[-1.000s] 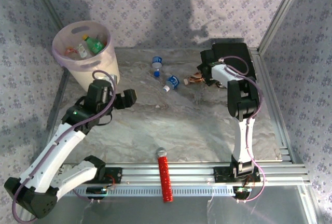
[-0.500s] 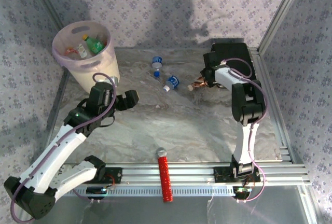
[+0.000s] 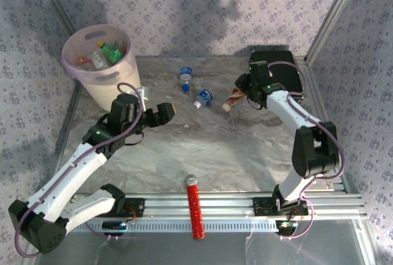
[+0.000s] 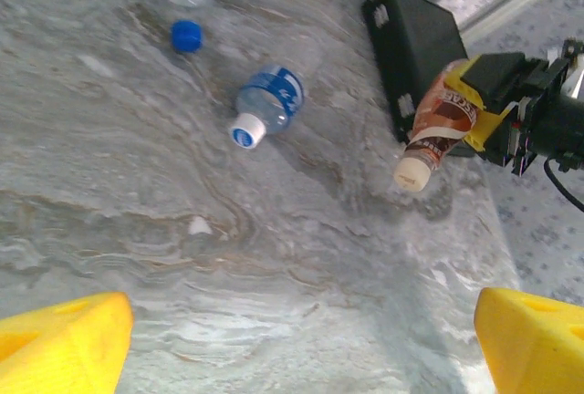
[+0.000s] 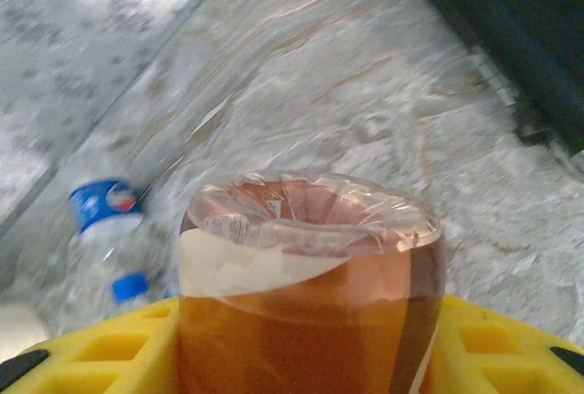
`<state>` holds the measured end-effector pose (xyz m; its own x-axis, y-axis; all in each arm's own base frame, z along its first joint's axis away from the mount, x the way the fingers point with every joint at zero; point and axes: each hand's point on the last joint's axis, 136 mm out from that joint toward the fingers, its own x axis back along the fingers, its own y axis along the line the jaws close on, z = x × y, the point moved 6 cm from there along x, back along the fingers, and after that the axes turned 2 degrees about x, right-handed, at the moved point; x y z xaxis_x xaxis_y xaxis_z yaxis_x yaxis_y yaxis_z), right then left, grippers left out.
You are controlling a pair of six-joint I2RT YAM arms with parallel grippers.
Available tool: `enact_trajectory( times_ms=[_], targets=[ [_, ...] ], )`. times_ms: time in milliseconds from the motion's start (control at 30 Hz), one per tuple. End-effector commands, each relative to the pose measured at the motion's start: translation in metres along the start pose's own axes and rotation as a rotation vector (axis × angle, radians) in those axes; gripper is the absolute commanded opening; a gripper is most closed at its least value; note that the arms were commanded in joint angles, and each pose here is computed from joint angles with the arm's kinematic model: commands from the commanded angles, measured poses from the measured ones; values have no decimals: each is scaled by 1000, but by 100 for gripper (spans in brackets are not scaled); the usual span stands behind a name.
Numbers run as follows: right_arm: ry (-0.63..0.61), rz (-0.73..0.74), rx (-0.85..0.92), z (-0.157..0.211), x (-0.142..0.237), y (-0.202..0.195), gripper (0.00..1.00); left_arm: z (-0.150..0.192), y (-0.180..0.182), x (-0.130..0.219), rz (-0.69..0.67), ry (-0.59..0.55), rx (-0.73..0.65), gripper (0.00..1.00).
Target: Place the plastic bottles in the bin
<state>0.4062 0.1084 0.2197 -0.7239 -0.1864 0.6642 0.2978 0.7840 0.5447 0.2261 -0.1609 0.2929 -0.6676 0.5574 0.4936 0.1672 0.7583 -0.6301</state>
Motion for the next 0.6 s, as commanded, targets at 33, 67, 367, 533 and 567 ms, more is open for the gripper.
enact_trajectory(
  times_ms=[33, 67, 367, 533, 567],
  targets=[
    [119, -168, 175, 32, 38, 19, 53, 0, -31, -8, 175, 32, -4, 96],
    [142, -204, 182, 39, 43, 21, 53, 1, -35, -12, 191, 39, -7, 96],
    [192, -431, 222, 73, 89, 46, 53, 28, -65, -39, 304, 125, 13, 100],
    [235, -507, 228, 86, 101, 58, 53, 41, -78, -54, 372, 169, 24, 100],
    [239, -522, 228, 88, 103, 60, 53, 43, -82, -57, 381, 180, 25, 100]
  ],
)
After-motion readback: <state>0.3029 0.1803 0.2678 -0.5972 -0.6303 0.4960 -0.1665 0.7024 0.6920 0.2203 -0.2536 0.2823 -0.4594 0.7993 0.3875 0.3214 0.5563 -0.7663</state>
